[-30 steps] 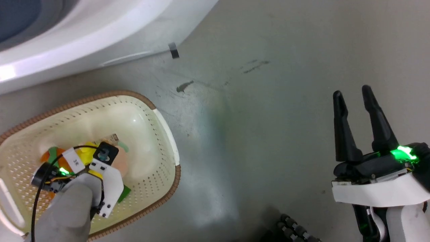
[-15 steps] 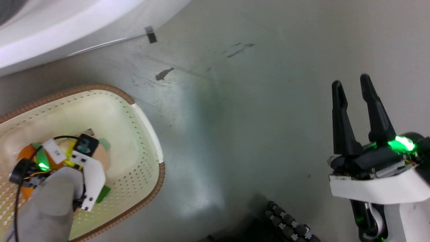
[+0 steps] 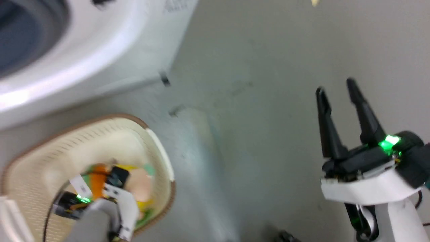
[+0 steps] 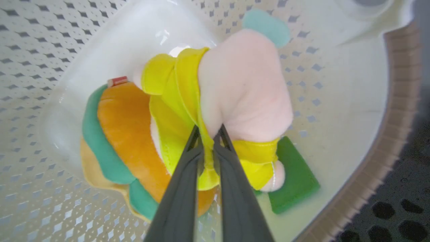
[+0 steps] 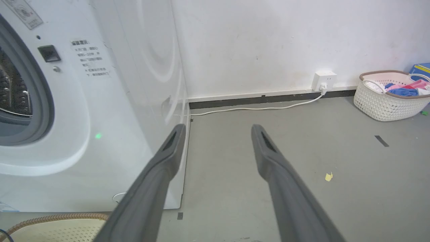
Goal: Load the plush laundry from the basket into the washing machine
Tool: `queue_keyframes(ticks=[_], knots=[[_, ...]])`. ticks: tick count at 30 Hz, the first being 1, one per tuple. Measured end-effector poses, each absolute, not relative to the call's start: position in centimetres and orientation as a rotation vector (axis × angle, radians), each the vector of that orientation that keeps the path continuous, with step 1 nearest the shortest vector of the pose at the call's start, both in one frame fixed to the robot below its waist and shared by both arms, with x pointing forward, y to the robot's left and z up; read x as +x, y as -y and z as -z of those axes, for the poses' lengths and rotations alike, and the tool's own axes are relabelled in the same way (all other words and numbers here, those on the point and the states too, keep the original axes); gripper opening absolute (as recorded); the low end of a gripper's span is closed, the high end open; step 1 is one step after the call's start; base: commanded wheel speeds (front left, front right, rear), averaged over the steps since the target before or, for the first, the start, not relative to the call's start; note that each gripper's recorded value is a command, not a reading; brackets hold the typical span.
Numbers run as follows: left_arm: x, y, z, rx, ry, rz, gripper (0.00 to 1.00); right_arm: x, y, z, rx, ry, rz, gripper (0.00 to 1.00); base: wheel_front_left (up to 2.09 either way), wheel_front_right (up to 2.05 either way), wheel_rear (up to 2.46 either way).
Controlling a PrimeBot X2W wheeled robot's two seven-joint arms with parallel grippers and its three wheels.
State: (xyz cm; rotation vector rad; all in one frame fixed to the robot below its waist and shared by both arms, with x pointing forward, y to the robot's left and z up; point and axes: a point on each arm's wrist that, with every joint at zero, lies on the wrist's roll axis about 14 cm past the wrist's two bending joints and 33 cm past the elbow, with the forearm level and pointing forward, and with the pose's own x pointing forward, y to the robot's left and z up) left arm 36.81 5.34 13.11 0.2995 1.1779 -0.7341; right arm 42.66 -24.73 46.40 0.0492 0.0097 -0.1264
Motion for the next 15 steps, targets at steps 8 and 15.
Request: queue_keyframes(ticks=[8, 15], knots=[[36.9, -6.1, -21.7, 0.153, -0.921, 0.603, 0.00, 39.9, 22.9, -49.9, 0.065, 0.072, 0.084, 1.00, 0.00, 0.00, 0.00], [39.1, -9.2, -29.1, 0.032, -0.667, 0.403, 0.00, 39.2, 19.5, -52.7, 0.109, 0.156, -0.015, 1.00, 0.00, 0.00, 0.00]])
